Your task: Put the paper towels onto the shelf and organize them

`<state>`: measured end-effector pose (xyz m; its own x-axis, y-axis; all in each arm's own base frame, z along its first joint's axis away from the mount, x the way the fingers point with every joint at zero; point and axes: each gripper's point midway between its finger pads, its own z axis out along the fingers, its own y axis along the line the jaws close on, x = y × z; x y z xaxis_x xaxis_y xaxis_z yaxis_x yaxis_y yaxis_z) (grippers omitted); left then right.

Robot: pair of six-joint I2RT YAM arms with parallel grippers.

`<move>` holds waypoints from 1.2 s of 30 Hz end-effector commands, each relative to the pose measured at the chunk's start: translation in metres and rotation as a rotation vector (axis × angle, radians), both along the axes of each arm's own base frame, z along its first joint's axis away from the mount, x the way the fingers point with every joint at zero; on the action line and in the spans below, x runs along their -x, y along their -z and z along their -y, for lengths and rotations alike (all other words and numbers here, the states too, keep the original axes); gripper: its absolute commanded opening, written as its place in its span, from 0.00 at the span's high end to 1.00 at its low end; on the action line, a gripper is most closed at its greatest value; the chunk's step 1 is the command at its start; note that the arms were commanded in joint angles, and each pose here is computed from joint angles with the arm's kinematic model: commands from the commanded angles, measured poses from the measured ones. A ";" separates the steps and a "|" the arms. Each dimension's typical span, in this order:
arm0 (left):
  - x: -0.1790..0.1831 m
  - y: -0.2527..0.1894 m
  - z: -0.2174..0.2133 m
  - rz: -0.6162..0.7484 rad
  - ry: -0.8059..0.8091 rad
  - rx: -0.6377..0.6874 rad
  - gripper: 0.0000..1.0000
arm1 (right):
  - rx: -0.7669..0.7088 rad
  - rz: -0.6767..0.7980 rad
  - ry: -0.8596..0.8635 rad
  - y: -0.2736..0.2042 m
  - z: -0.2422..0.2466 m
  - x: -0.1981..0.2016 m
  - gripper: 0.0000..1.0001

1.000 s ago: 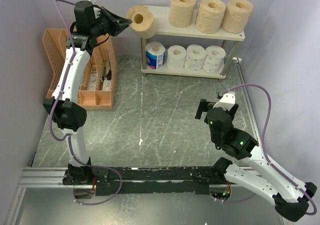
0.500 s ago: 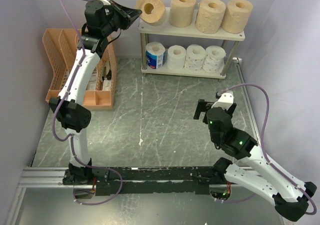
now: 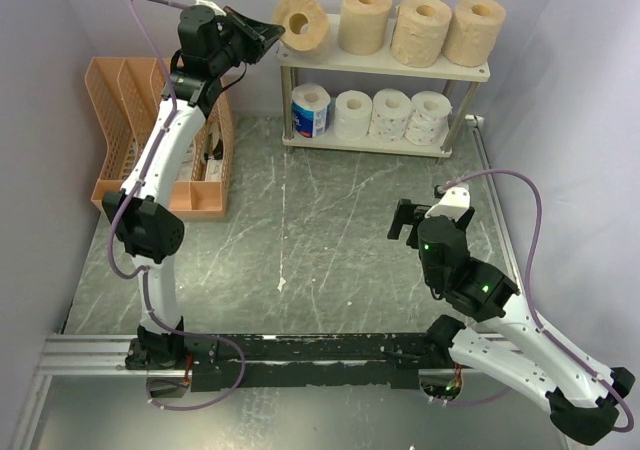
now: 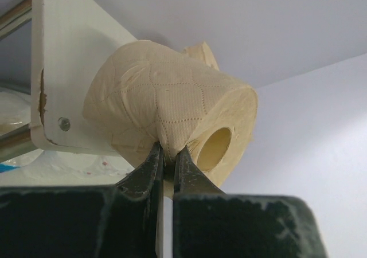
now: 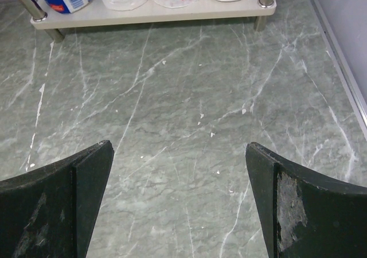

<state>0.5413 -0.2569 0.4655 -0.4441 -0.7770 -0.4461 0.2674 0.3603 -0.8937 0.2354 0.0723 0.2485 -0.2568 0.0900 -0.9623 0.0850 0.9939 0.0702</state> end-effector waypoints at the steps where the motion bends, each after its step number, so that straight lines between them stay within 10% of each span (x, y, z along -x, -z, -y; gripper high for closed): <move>1: -0.006 -0.006 0.005 0.060 -0.003 0.007 0.93 | -0.009 0.013 -0.009 -0.002 -0.001 0.000 0.00; 13: -0.008 -0.003 0.012 0.076 0.034 0.015 0.93 | -0.002 0.008 0.016 -0.001 0.002 -0.001 0.00; 17: -0.008 -0.013 0.012 0.108 0.029 0.034 0.46 | -0.008 0.021 0.030 -0.004 0.006 0.000 0.00; 20: -0.011 -0.025 0.009 0.154 0.000 0.031 0.34 | -0.017 0.029 0.030 -0.006 0.006 0.001 0.00; 23: -0.014 -0.039 0.007 0.210 -0.017 0.037 0.02 | -0.013 0.026 0.028 -0.005 0.006 0.001 0.00; 36: 0.060 -0.072 -0.042 0.398 -0.072 -0.246 0.00 | -0.030 0.017 0.021 -0.007 0.000 -0.002 0.00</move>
